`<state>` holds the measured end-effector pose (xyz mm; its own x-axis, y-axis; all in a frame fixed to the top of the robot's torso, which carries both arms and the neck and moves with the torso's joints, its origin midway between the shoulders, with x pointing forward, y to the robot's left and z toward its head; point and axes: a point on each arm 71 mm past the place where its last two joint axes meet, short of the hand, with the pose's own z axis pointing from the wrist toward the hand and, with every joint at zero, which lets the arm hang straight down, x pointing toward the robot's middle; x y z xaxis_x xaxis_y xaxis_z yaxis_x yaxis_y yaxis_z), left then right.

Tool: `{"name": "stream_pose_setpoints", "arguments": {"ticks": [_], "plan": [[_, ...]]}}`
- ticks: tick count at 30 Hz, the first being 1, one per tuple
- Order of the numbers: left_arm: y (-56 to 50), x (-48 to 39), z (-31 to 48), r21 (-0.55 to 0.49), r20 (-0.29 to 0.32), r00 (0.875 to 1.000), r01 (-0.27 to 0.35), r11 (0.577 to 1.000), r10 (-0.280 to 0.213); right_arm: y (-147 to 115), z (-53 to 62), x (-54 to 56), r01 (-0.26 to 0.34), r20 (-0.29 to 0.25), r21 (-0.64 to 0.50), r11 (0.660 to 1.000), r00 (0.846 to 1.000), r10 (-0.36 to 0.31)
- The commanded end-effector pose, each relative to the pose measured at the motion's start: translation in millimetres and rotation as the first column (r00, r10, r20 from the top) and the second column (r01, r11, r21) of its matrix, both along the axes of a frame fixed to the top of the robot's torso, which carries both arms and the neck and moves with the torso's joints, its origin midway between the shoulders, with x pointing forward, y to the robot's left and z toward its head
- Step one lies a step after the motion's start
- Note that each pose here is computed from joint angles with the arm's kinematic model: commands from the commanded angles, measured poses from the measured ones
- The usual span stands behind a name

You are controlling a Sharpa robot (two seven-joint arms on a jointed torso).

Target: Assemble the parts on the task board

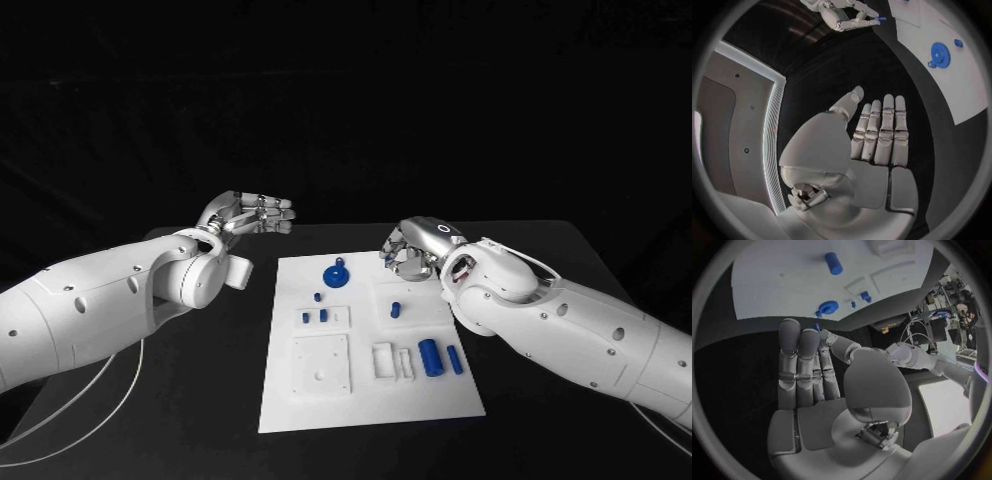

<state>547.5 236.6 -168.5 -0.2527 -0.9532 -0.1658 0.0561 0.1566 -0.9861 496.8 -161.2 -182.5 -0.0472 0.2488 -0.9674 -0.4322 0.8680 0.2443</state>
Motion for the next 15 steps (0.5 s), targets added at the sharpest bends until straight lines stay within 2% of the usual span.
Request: {"name": "stream_pose_setpoints", "arguments": {"ticks": [1,6,15], "plan": [[-4.5,0.7,2.0,-0.014,0.008,1.000,0.016,1.000,-0.016,11.8,0.9,-9.3,-0.055,-0.008,0.058,0.997,0.998,0.056],[-8.8,1.9,1.7,-0.015,0.009,1.000,0.021,1.000,-0.020,31.7,-6.1,-23.7,-0.117,-0.023,0.075,0.990,0.993,0.119],[-14.4,4.8,1.4,-0.016,0.015,1.000,0.021,1.000,-0.020,68.6,-36.0,-53.7,-0.219,-0.064,0.063,0.974,0.973,0.223]]}}
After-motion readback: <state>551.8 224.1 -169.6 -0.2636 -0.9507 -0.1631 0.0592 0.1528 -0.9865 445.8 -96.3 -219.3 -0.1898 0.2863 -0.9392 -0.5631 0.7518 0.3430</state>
